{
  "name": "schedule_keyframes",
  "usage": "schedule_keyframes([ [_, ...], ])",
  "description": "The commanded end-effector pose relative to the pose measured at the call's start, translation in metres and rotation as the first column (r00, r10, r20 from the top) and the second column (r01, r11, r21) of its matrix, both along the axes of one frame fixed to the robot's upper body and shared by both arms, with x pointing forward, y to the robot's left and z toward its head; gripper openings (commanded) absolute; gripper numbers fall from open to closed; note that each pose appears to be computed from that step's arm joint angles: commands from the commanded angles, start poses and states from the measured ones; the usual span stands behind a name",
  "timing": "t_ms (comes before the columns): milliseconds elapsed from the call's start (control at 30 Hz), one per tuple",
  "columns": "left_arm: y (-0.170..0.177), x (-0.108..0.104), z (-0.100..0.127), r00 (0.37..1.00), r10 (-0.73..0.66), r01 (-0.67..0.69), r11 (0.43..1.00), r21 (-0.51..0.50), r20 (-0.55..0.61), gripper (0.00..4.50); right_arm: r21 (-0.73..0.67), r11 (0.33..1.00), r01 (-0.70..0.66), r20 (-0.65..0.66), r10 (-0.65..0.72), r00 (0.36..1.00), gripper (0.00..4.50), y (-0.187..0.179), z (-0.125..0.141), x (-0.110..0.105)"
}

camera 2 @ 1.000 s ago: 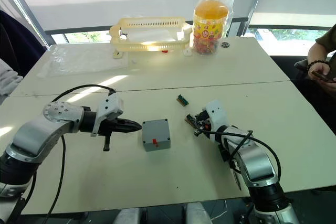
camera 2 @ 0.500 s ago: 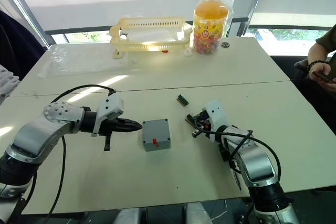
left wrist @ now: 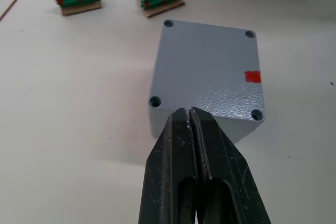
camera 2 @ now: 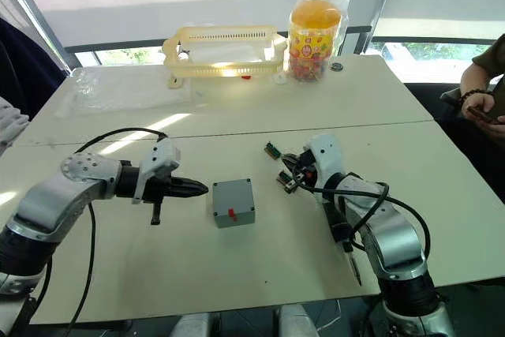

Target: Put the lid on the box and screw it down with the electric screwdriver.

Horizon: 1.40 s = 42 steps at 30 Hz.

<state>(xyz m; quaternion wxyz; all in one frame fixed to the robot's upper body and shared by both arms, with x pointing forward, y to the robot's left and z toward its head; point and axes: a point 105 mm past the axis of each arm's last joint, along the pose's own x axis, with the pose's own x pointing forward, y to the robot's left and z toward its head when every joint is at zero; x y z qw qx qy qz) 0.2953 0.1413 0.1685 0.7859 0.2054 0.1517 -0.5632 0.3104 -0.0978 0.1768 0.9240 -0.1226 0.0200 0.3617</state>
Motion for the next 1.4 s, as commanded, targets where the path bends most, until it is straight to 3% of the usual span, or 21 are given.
schedule_keyframes([
  [33,0.01,-0.001,0.014,0.999,0.006,-0.005,1.0,-0.008,0.039,0.0,0.013,0.992,-0.122,0.002,0.122,0.992,0.02,0.025,0.002,-0.013],
  [367,0.012,-0.006,0.011,0.999,0.034,-0.033,0.999,-0.003,0.038,0.0,-0.002,0.981,-0.192,-0.039,0.191,0.981,0.02,0.043,-0.014,-0.014],
  [1400,0.005,-0.005,0.008,0.999,0.036,-0.035,0.999,-0.013,0.037,0.0,-0.009,0.989,-0.145,-0.064,0.144,0.988,0.02,0.03,-0.024,-0.008],
])
